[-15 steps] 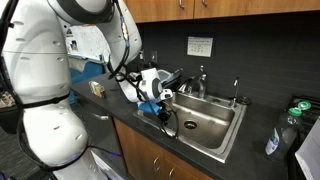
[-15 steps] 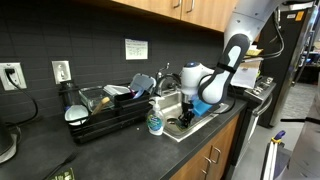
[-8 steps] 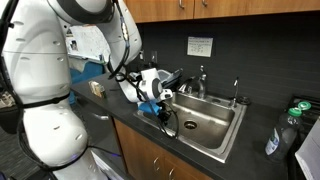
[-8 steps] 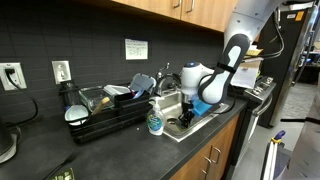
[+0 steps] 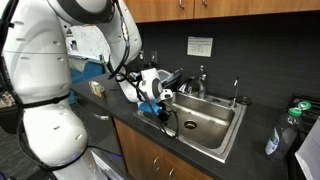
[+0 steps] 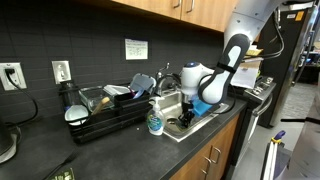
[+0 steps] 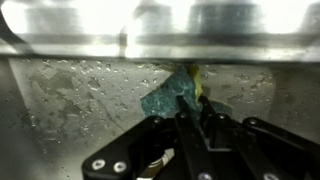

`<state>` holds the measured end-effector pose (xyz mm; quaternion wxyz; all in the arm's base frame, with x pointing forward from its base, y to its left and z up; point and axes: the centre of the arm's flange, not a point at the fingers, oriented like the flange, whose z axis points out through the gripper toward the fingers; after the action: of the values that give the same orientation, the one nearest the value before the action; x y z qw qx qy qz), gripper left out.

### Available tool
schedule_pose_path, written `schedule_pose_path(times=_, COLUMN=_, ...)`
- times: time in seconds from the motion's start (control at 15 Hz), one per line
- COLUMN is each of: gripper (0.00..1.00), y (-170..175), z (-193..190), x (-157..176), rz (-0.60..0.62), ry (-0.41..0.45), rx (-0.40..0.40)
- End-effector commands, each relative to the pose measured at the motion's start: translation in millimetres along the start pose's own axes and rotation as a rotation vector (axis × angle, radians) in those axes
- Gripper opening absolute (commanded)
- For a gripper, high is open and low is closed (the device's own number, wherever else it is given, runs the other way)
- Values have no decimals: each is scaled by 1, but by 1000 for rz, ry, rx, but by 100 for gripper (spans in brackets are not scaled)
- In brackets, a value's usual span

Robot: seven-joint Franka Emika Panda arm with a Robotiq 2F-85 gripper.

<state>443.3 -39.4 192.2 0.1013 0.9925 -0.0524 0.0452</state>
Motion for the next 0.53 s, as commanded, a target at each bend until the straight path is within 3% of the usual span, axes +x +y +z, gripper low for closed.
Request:
schedule_pose_path(times=0.0, gripper=4, y=2, z=3, x=4, rz=-4, ry=3, rx=0)
schedule_pose_path(times=0.47, gripper=4, y=2, z=5, x=28, rz=-27, ry=42, rx=1)
